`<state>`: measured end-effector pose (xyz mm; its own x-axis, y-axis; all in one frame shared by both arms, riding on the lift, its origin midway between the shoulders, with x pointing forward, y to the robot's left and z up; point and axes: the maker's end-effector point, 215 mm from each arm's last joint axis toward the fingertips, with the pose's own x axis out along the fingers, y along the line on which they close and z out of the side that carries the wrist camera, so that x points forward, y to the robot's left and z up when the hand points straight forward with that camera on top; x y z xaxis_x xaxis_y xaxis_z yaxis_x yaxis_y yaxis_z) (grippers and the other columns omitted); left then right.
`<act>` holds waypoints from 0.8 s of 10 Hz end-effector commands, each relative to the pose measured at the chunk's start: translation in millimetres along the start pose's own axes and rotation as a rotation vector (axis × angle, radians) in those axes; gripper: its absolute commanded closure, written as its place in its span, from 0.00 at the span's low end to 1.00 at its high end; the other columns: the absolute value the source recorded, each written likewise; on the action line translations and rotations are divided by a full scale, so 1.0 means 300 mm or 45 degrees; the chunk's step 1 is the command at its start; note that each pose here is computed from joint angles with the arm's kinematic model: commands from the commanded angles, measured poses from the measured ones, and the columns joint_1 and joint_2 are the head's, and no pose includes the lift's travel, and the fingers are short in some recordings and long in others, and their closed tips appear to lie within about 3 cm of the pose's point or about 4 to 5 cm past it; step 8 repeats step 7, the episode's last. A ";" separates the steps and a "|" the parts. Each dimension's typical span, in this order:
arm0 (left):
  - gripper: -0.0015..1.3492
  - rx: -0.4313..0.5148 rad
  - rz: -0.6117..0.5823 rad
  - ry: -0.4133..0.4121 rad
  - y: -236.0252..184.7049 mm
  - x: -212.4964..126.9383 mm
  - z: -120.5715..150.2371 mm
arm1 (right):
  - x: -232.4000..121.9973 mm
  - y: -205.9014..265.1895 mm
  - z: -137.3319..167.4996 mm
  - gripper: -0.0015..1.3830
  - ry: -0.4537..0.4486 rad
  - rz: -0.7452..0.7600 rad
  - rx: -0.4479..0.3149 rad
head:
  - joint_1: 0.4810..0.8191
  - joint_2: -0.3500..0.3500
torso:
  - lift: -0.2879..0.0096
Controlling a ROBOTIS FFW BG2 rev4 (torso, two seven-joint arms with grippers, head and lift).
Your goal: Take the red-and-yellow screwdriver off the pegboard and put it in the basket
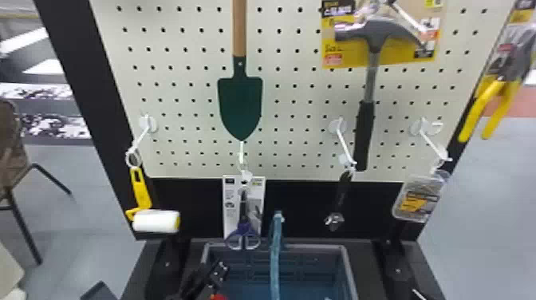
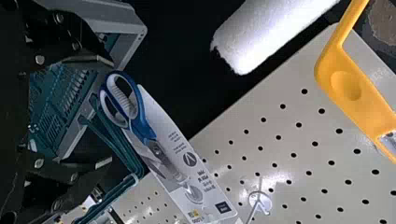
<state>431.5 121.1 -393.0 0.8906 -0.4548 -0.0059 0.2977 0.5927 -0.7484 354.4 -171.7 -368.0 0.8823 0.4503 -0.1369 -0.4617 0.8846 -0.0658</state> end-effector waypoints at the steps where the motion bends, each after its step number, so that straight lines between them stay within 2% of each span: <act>1: 0.14 -0.002 0.012 -0.010 0.010 -0.009 0.003 | -0.001 -0.001 -0.004 0.35 0.002 -0.001 0.002 | 0.20 0.50 | 0.63; 8: 0.16 0.006 0.015 -0.024 0.014 -0.013 0.018 | 0.000 0.002 -0.007 0.35 0.004 0.001 0.004 | 0.20 0.50 | 0.63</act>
